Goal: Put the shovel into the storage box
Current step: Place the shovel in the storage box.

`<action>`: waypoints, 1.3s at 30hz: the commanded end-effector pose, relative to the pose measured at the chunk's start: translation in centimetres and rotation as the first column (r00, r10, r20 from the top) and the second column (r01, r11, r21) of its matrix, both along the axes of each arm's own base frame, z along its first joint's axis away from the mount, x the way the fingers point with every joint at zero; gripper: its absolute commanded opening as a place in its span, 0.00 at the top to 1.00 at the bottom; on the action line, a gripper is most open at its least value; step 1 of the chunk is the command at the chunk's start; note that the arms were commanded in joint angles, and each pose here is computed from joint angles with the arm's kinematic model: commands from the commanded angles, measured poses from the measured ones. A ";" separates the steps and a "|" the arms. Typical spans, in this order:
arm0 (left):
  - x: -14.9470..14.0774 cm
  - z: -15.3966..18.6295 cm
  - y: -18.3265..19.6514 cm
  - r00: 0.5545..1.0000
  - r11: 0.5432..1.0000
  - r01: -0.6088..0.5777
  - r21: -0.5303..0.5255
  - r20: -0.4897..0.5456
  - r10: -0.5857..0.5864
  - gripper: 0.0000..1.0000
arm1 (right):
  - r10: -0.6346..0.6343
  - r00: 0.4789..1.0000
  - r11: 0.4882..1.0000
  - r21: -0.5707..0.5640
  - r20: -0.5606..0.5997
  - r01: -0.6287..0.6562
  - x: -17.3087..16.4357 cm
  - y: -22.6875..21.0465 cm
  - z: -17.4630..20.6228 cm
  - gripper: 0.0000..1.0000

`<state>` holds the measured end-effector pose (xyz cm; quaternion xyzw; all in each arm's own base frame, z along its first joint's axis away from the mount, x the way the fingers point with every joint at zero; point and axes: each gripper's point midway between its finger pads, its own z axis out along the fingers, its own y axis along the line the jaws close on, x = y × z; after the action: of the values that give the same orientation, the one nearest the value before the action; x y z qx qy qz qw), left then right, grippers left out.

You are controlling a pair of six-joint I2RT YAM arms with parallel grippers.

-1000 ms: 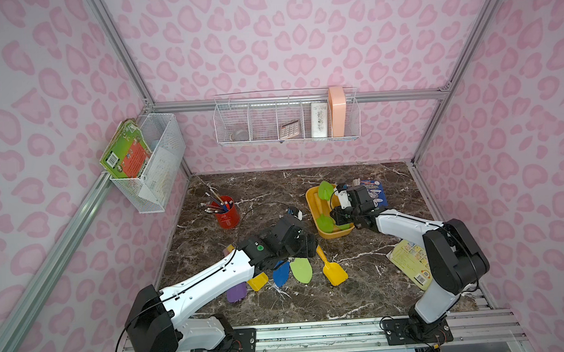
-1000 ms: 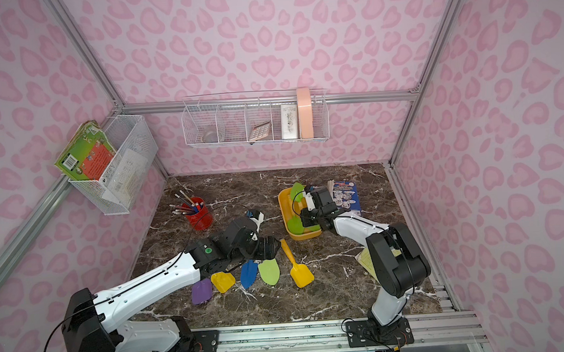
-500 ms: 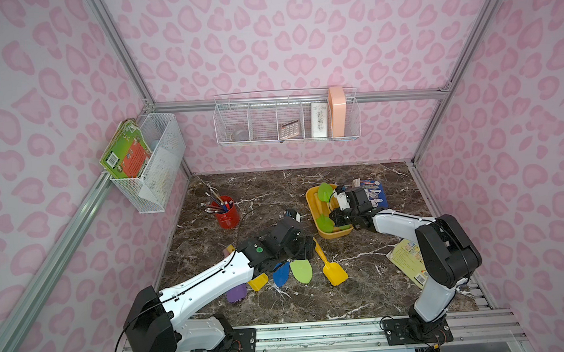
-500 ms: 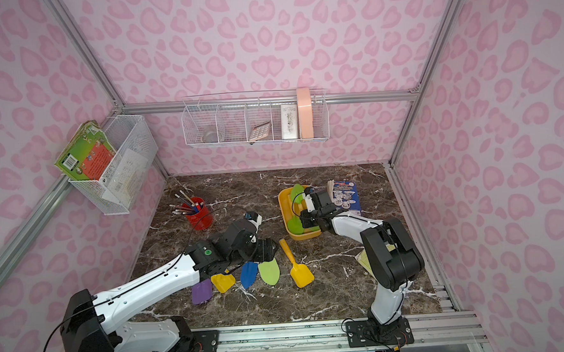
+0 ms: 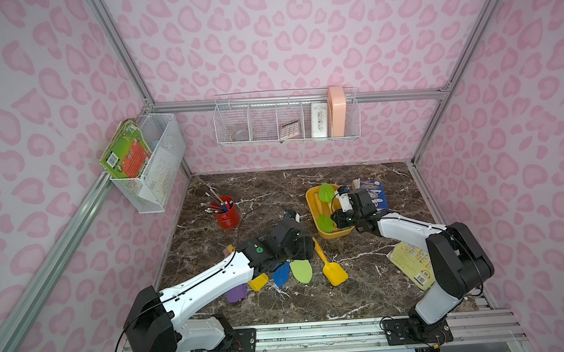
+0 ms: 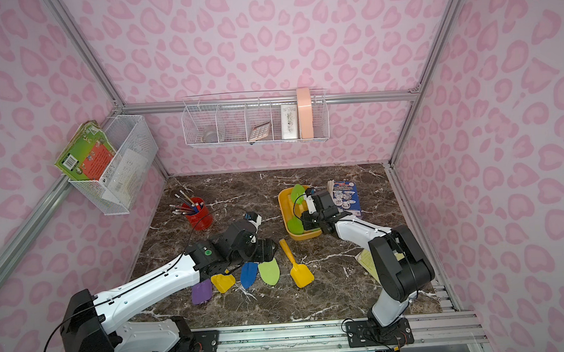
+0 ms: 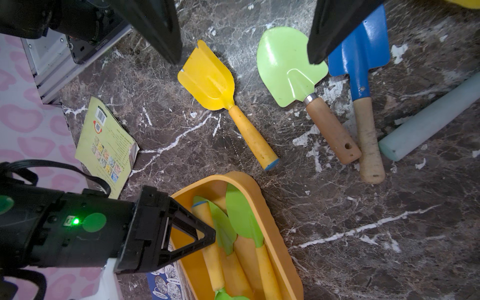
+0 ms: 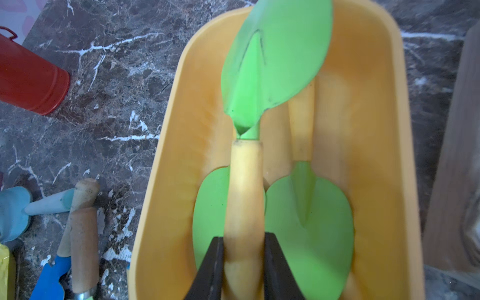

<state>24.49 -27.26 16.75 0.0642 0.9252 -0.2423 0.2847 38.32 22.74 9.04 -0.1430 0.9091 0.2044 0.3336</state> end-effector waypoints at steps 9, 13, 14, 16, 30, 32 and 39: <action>0.0 -0.1 0.2 1.000 1.000 -0.012 0.002 -0.001 0.012 0.19 | -0.010 0.999 0.999 -0.049 -0.050 0.008 -0.3 -0.9 -2.3 0.85; -0.1 -0.3 0.4 1.000 1.000 -0.014 0.006 0.000 0.014 0.19 | 0.001 0.999 0.999 -0.032 -0.050 -0.003 -0.4 -0.5 -2.5 0.84; 0.0 -0.3 0.4 1.000 1.000 -0.013 0.007 0.001 0.013 0.19 | 0.003 0.999 1.000 -0.028 -0.046 -0.004 -0.3 -0.5 -2.4 0.84; 0.0 -0.3 0.5 1.000 1.000 -0.015 0.007 0.001 0.015 0.19 | -0.002 0.999 1.000 -0.031 -0.039 0.001 -0.1 -0.5 -2.3 0.84; 0.0 -0.2 0.6 1.000 1.000 -0.020 0.006 0.001 0.020 0.19 | -0.040 0.999 0.998 -0.040 0.001 0.040 0.4 -1.0 -0.3 0.52; 0.0 -0.2 0.6 1.000 1.000 -0.021 0.005 0.003 0.021 0.19 | -0.044 0.999 0.998 -0.036 0.016 0.044 0.4 -1.1 0.4 0.52; -0.1 0.4 1.0 0.999 0.999 -0.034 0.008 0.005 0.034 0.19 | -0.041 0.998 0.999 -0.016 0.043 0.042 -0.3 -0.9 2.6 0.53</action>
<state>24.40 -26.67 16.76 0.0584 0.9253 -0.2394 0.2881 38.30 21.75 10.65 -0.1330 0.9091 0.1848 0.3488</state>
